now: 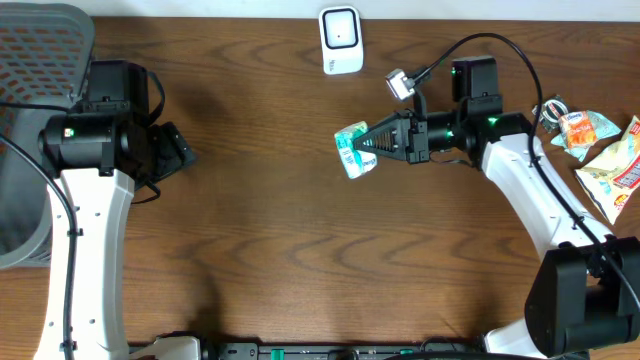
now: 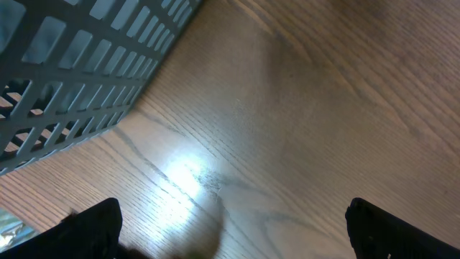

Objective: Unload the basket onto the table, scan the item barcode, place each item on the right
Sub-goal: 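Swing the teal Kleenex pack up toward the scanner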

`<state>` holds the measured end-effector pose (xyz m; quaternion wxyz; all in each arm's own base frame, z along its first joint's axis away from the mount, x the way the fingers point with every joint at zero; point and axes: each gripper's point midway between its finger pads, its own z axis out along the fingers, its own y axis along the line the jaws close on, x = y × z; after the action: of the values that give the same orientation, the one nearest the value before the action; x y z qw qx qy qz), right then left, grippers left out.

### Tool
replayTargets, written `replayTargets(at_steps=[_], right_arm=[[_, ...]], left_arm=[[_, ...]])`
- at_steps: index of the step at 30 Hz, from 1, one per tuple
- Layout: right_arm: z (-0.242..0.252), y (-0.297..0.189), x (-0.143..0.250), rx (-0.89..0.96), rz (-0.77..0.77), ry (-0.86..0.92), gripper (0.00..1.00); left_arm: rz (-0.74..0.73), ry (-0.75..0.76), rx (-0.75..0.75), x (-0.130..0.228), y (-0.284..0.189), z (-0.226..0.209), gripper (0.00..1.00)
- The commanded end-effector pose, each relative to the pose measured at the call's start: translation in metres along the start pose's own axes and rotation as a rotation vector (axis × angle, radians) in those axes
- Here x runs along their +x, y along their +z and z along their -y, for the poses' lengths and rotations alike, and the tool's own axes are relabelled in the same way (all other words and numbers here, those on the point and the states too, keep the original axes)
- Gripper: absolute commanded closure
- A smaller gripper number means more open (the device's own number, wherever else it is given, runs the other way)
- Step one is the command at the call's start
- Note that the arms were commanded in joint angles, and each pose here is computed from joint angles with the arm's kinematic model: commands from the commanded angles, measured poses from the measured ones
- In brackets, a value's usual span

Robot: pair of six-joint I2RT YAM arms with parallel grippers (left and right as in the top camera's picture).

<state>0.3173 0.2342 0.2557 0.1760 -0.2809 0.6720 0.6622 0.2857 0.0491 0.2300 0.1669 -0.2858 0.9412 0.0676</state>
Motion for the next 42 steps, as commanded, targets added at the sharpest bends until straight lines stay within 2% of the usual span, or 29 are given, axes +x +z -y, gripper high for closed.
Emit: replayTargets(at_steps=[1, 18, 20, 23, 28, 31, 34, 42], right_arm=[[-0.001, 0.011, 0.004, 0.018, -0.024, -0.031, 0.99], [0.004, 0.018, 0.007, 0.053, -0.039, -0.022, 0.99], [0.029, 0.018, 0.007, 0.202, -0.036, 0.051, 0.99], [0.078, 0.014, 0.015, 0.523, -0.026, 0.161, 0.99], [0.116, 0.008, 0.021, 0.846, -0.020, 0.156, 0.98], [0.123, 0.007, 0.021, 0.936, -0.020, 0.127, 0.99], [0.121, 0.011, 0.016, 0.935, -0.013, 0.103, 0.99], [0.125, -0.010, -0.022, 1.092, 0.031, -0.011, 0.99]], left_arm=[[0.002, -0.012, -0.011, -0.001, 0.000, -0.002, 0.02], [0.002, -0.012, -0.011, -0.001, 0.000, -0.002, 0.02], [0.002, -0.012, -0.011, -0.001, 0.000, -0.002, 0.02], [0.002, -0.012, -0.011, -0.001, 0.000, -0.002, 0.02], [0.002, -0.012, -0.011, -0.001, 0.000, -0.002, 0.02], [0.002, -0.012, -0.011, -0.001, 0.000, -0.002, 0.02], [0.002, -0.012, -0.011, -0.001, 0.000, -0.002, 0.02], [0.002, -0.012, -0.011, -0.001, 0.000, -0.002, 0.02]])
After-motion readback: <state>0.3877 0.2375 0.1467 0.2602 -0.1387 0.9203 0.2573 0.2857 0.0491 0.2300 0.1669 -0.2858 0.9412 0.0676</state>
